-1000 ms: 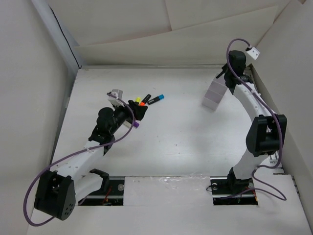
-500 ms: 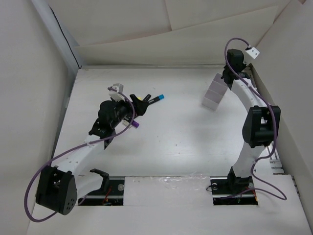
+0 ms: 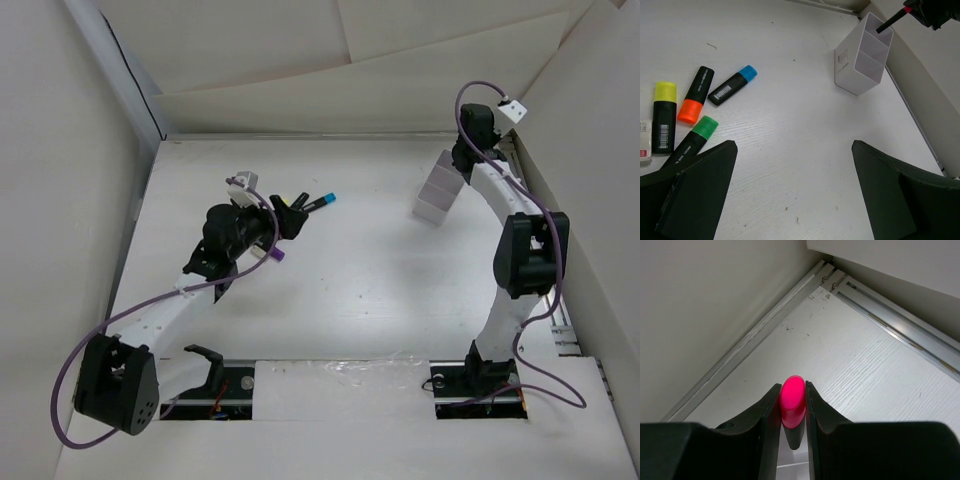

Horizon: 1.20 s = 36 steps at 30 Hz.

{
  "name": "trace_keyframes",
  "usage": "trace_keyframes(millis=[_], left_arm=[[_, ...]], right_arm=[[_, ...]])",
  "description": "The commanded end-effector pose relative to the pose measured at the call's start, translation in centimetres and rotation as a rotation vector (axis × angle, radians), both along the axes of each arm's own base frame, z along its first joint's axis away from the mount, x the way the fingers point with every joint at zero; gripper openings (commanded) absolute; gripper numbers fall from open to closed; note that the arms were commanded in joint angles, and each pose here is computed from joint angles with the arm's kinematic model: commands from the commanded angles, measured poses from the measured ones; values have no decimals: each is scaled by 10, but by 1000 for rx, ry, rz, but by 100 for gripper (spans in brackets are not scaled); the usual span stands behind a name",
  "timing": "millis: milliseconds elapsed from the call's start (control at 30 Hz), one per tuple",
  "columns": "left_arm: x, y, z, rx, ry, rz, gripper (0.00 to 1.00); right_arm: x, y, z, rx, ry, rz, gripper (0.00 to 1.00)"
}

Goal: Sort the stationery into containers
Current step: Place the pen in the storage box.

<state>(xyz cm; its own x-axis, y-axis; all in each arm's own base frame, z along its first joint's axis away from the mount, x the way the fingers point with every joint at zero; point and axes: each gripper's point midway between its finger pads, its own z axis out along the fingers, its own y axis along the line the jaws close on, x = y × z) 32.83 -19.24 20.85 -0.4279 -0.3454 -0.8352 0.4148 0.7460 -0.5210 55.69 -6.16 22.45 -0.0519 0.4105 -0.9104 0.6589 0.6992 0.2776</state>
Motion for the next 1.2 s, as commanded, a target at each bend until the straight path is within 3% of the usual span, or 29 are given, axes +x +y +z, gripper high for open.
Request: trace_keyframes(millis=[0, 333, 600, 667, 767, 800, 900, 933, 1067, 1167], left_arm=[[-3, 7, 22, -48, -73, 22, 100], [1, 14, 12, -43, -48, 60, 100], [0, 8, 11, -59, -49, 31, 100], [2, 8, 12, -59, -49, 31, 90], [4, 9, 14, -57, -48, 41, 45], [3, 11, 15, -63, -43, 55, 37], [6, 12, 13, -57, -32, 64, 24], [5, 12, 10, -53, -22, 65, 22], [7, 6, 6, -47, -1, 47, 8], [7, 4, 3, -45, 9, 38, 0]], right_arm=[[0, 1, 3, -21, -17, -19, 7], [-3, 11, -5, -21, -9, 1, 33], [-14, 21, 26, -16, -64, 21, 68], [-18, 31, 36, -5, -83, 57, 72], [-26, 62, 56, 15, -120, 143, 73], [-28, 72, 56, 21, -120, 175, 73], [-31, 127, 54, 51, -115, 326, 61], [-33, 141, 48, 59, -101, 369, 43], [-46, 216, 17, 166, -50, 568, 0], [-54, 276, -4, 198, 0, 705, 0]])
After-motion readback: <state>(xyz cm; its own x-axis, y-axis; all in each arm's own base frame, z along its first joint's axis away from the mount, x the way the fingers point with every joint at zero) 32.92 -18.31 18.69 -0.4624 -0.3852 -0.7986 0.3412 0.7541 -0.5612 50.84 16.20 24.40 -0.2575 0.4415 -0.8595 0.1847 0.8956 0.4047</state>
